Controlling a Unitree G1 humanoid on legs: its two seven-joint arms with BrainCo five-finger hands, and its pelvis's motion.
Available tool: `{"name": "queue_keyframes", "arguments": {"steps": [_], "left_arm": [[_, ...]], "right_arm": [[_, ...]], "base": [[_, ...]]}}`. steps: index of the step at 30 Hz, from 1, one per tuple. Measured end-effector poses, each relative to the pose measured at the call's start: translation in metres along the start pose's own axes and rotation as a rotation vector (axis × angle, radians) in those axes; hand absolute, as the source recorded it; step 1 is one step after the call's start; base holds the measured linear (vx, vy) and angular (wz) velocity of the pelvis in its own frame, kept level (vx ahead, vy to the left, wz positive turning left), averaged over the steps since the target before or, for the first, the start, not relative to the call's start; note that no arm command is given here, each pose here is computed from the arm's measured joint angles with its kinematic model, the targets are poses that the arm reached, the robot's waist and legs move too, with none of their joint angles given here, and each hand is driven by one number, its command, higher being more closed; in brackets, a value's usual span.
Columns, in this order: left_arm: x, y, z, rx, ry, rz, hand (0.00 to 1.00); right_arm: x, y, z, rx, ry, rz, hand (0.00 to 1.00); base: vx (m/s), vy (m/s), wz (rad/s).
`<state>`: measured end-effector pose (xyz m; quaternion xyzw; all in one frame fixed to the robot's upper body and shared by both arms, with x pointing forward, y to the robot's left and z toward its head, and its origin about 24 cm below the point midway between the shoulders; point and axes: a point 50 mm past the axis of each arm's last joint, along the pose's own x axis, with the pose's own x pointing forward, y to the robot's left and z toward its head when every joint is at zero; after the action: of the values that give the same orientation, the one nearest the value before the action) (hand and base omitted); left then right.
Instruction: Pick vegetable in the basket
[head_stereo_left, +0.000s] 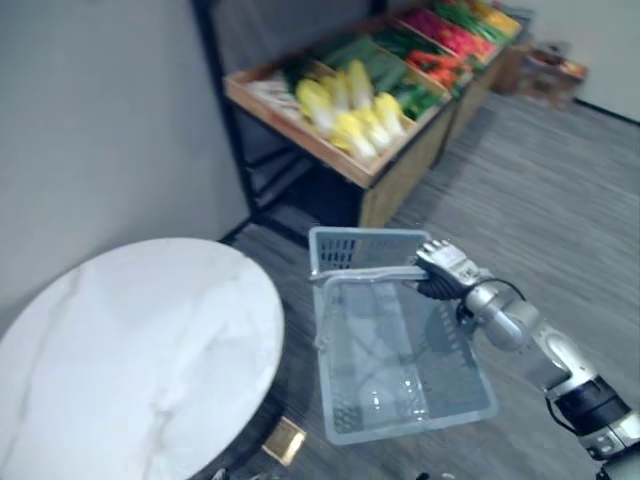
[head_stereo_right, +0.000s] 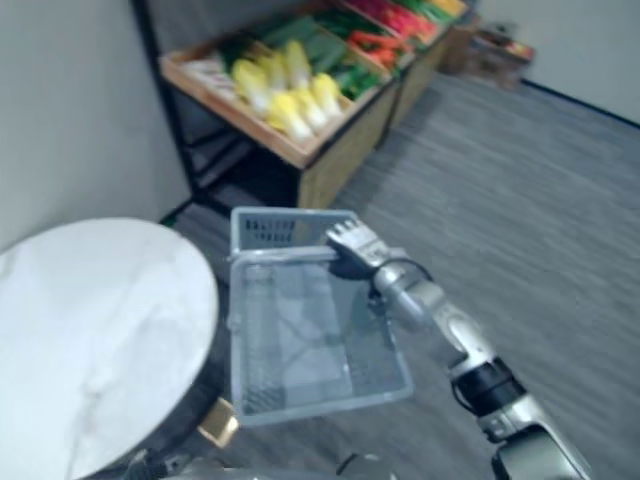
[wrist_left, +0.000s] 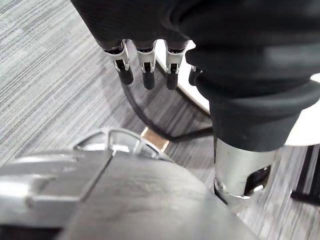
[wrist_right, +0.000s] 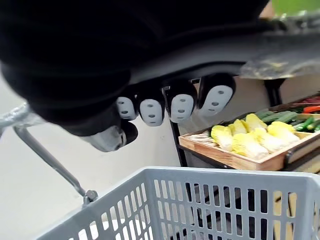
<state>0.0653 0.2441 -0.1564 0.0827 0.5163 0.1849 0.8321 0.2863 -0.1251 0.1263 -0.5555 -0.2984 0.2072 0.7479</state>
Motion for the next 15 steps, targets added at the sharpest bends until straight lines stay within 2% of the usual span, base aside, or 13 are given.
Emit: {"name": "queue_keyframes", "arguments": {"steps": [3,8,15], "left_arm": [[-0.003,-0.014,-0.004,-0.032,0.016,-0.025,0.00],[-0.003,-0.014,-0.004,-0.035,0.014,-0.016,0.00],[-0.009,-0.022,-0.011,-0.048,0.007,-0.018,0.00]], "right_arm": [[-0.002,0.003,0.000,-0.015,-0.001,0.025,1.00],[-0.013,0.007,-0.007,-0.027,0.028,0.056,1.00],[-0.028,0.011,-0.013,-0.010,0.081,0.046,1.00]], "base": [[-0.13,-0.333,-0.84],[-0.06,-0.219,-0.25],[-0.04,-0.042,-0.51]]}}
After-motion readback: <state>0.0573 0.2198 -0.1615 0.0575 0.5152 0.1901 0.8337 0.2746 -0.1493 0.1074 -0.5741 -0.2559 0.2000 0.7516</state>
